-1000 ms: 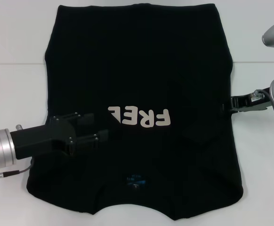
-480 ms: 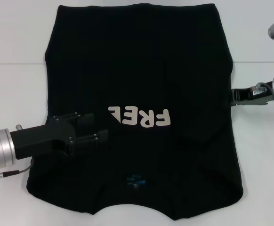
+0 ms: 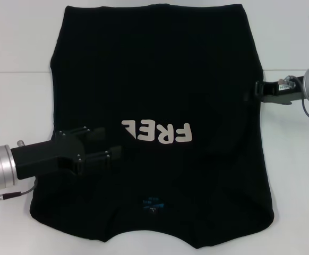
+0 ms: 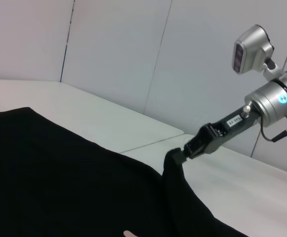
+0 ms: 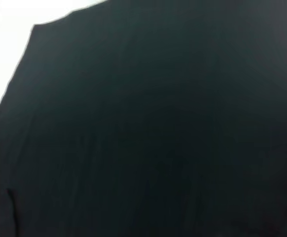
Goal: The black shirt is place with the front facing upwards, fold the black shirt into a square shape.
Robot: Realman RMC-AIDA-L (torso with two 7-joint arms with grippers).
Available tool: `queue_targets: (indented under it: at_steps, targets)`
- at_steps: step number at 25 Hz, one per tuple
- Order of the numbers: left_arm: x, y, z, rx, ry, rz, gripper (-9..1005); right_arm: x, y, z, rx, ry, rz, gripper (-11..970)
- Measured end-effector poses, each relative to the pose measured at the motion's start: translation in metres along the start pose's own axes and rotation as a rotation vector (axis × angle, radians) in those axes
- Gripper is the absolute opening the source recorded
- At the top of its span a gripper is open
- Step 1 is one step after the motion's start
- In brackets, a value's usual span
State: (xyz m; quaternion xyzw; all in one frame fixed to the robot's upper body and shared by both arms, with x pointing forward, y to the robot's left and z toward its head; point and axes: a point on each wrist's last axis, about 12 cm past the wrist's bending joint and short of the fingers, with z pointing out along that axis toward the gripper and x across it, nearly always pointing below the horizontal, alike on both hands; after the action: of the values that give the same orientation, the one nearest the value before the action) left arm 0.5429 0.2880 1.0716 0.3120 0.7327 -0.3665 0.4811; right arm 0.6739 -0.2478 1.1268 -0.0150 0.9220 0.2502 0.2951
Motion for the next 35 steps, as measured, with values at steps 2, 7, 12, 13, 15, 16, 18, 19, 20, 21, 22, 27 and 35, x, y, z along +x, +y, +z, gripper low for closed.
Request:
queue_targets:
  at_steps: [2, 7, 12, 13, 15, 16, 18, 19, 20, 21, 22, 27, 35]
  targets:
    - [0.000, 0.000, 0.000, 0.000, 0.000, 0.000, 734, -0.001, 0.004, 0.002, -0.017, -0.010, 0.010, 24]
    - [0.000, 0.000, 0.000, 0.000, 0.000, -0.001, 734, -0.001, 0.014, 0.007, -0.068, -0.035, 0.028, 28]
    - [0.001, -0.001, 0.000, -0.001, 0.000, -0.003, 734, 0.003, 0.025, 0.012, -0.182, -0.077, 0.063, 33]
    - [0.001, -0.001, 0.000, -0.001, 0.000, -0.004, 734, 0.004, 0.025, 0.012, -0.202, -0.089, 0.072, 34]
    - [0.001, -0.001, 0.000, -0.001, 0.000, -0.004, 735, 0.008, 0.024, 0.013, -0.241, -0.115, 0.099, 108]
    - [0.001, -0.001, 0.000, -0.001, 0.000, -0.004, 735, 0.009, 0.023, 0.012, -0.256, -0.129, 0.114, 145]
    - [0.001, -0.001, 0.000, -0.004, -0.004, -0.007, 735, 0.012, 0.019, 0.011, -0.272, -0.149, 0.138, 219]
    - [0.001, 0.000, -0.001, -0.007, -0.008, -0.011, 735, 0.013, 0.016, 0.010, -0.278, -0.159, 0.151, 256]
    - [0.001, 0.000, -0.002, -0.012, -0.013, -0.018, 735, 0.015, 0.012, 0.008, -0.279, -0.166, 0.164, 327]
    - [0.001, 0.000, -0.002, -0.015, -0.017, -0.025, 735, 0.017, 0.009, 0.007, -0.279, -0.173, 0.177, 398]
    - [0.001, 0.001, -0.003, -0.019, -0.024, -0.035, 735, 0.018, 0.006, 0.006, -0.278, -0.179, 0.186, 469]
    - [0.001, 0.001, -0.004, -0.022, -0.037, -0.075, 735, 0.025, -0.004, 0.000, -0.304, -0.214, 0.199, 711]
    - [0.000, 0.002, -0.005, -0.021, -0.051, -0.129, 736, 0.030, 0.003, -0.016, -0.489, -0.291, 0.107, 810]
